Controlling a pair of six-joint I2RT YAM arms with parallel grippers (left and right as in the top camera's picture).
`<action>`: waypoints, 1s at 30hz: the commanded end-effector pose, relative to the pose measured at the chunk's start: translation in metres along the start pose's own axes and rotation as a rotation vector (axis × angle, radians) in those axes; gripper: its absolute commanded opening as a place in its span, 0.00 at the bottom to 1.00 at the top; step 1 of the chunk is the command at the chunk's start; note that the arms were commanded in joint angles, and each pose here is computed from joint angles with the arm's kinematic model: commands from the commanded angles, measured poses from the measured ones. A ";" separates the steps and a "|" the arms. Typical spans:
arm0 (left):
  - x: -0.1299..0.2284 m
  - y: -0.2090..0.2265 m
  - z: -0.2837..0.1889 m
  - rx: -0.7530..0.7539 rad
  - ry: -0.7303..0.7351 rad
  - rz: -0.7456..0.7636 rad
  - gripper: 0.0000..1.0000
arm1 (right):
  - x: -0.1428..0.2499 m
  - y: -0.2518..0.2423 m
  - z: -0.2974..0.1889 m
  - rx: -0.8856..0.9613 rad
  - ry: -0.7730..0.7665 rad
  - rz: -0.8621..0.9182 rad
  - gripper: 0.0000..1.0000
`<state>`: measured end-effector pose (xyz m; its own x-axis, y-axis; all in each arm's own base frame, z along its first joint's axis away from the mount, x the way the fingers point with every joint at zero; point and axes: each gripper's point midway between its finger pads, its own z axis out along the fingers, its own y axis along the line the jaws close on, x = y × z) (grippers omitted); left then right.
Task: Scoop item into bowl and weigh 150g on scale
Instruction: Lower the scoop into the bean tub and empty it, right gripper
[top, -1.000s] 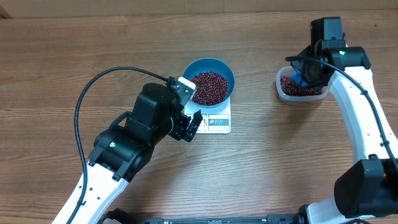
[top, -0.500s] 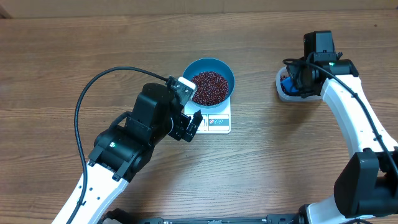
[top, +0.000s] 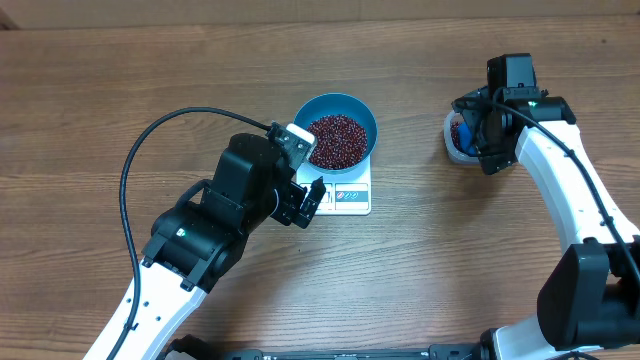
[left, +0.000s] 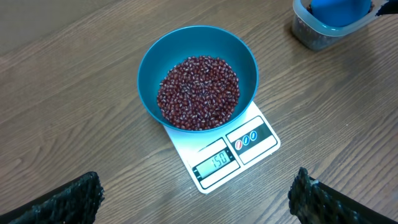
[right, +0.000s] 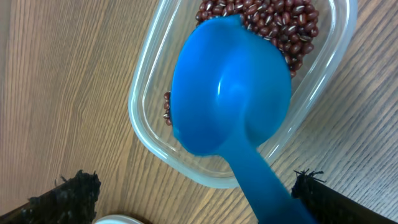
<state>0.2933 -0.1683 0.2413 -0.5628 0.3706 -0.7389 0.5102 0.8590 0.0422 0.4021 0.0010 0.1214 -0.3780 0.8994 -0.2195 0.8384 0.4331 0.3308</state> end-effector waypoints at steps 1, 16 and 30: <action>0.000 0.003 0.000 -0.009 -0.001 -0.009 1.00 | -0.002 0.001 -0.006 -0.017 -0.010 -0.012 1.00; 0.000 0.003 0.000 -0.009 -0.001 -0.009 1.00 | -0.017 0.015 -0.043 -0.059 -0.079 -0.248 1.00; 0.000 0.003 0.000 -0.010 -0.001 -0.009 1.00 | -0.042 0.017 -0.083 -0.037 -0.203 -0.358 1.00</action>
<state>0.2933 -0.1683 0.2413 -0.5628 0.3706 -0.7389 0.5102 0.8590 0.0422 0.3967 -0.0170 0.1931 -0.5778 0.6851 -0.4436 0.6641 0.7106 0.2324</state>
